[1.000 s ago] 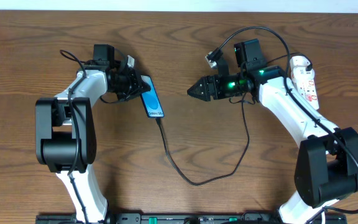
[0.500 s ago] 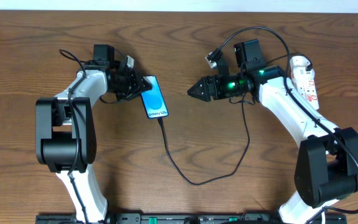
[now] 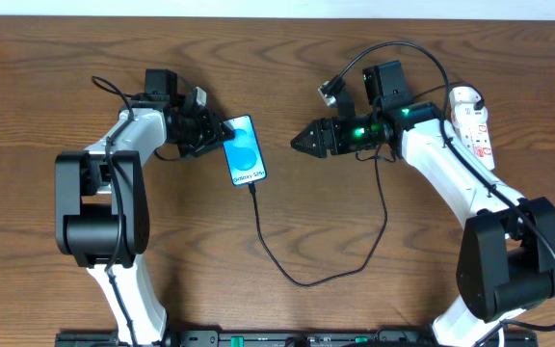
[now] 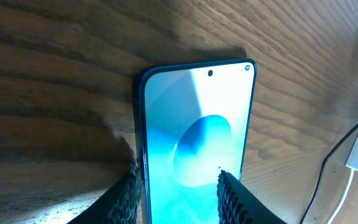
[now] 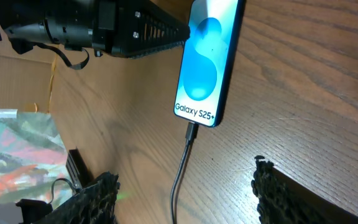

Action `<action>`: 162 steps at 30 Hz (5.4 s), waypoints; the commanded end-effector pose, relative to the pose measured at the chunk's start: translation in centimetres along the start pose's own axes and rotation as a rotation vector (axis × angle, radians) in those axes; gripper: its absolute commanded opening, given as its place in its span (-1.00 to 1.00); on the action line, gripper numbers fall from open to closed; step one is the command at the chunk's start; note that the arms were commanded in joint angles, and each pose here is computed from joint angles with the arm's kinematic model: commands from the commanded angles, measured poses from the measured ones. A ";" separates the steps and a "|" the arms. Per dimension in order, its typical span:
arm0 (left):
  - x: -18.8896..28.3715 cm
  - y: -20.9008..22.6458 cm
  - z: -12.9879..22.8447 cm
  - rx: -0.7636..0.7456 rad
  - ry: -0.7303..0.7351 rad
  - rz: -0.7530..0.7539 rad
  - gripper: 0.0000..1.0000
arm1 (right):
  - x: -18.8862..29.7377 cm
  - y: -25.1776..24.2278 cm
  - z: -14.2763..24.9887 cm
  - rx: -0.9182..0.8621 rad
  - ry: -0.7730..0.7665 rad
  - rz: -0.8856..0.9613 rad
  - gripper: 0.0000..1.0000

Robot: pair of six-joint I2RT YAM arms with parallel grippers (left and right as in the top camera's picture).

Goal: Plug charger to phone and switch on socket

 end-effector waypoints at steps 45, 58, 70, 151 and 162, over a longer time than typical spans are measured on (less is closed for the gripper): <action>23.6 -13.7 1.6 -0.318 -0.486 0.266 0.86 | 23.9 -7.8 -0.3 -0.180 -0.406 0.570 -0.98; 23.6 -13.7 1.6 -0.318 -0.486 0.266 0.86 | 28.5 -15.3 1.0 -0.403 -0.474 0.606 -0.98; 23.6 -13.7 1.6 -0.318 -0.486 0.266 0.86 | 29.6 -23.3 1.2 -0.592 -0.343 0.694 -0.98; 23.6 -13.7 1.6 -0.318 -0.486 0.266 0.86 | 22.7 -32.8 6.0 -0.595 -0.184 0.679 -0.98; 23.6 -13.7 1.6 -0.318 -0.486 0.266 0.87 | 21.2 -32.4 6.4 -0.599 -0.155 0.661 -0.98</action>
Point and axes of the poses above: each gripper's point midway between its finger pads, its own x axis back along the fingers, its own y axis along the line the jaws close on, z = x × y, the point moved 2 cm from there along x, back along the fingers, and after that the axes turned 8 degrees about x, right-handed, at the moved point
